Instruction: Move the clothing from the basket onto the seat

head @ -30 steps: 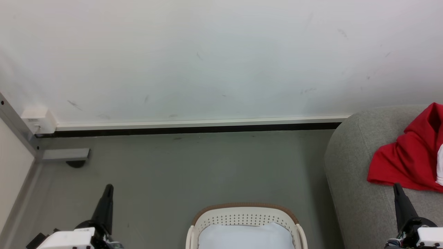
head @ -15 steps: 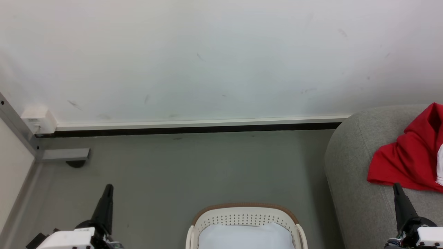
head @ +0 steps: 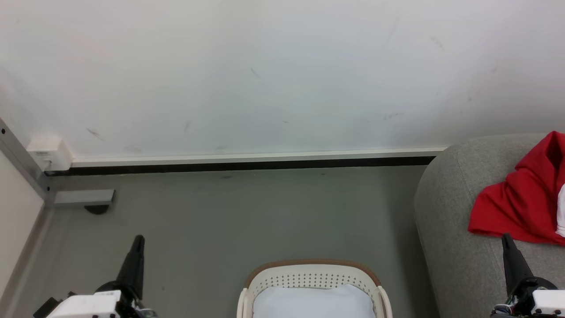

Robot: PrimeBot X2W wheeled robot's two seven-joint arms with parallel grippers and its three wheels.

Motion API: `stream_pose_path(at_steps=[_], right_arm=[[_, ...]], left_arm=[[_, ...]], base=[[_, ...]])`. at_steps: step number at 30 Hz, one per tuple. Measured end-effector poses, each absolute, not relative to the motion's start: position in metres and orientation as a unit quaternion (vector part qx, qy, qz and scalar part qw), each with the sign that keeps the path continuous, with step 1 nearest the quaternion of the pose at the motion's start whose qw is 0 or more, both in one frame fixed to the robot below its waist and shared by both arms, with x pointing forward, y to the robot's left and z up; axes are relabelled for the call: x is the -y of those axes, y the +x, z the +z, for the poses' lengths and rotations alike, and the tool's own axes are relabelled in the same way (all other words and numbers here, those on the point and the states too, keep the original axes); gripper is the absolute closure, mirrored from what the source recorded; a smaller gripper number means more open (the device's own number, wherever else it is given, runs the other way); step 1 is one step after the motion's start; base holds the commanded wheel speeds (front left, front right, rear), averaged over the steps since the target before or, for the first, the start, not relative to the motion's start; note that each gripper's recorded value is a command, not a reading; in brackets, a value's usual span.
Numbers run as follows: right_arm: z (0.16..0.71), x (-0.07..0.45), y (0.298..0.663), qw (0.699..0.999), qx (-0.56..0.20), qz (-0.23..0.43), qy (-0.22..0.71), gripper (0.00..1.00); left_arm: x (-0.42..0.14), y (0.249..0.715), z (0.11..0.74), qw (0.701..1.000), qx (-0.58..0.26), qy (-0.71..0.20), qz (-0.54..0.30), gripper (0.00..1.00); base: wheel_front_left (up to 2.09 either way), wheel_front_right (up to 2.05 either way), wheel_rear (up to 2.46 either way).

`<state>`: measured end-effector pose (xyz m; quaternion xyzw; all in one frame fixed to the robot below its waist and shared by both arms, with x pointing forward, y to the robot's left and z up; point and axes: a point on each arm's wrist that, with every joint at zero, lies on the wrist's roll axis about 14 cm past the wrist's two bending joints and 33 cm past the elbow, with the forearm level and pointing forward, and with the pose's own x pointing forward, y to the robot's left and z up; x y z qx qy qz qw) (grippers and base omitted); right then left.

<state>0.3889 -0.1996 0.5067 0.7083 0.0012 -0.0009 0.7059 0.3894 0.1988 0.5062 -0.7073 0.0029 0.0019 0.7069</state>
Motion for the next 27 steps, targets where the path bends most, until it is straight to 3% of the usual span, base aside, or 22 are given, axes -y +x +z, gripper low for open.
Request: stream_pose_path(at_steps=[27], right_arm=[[0.5068, 0.1998, 0.3889, 0.705, -0.001, -0.001, 0.709, 1.00]], left_arm=[[-0.1988, 0.3894, 0.5062, 0.707, -0.003, -0.707, 0.002, 1.00]], base=[[0.00, 0.00, 0.00]])
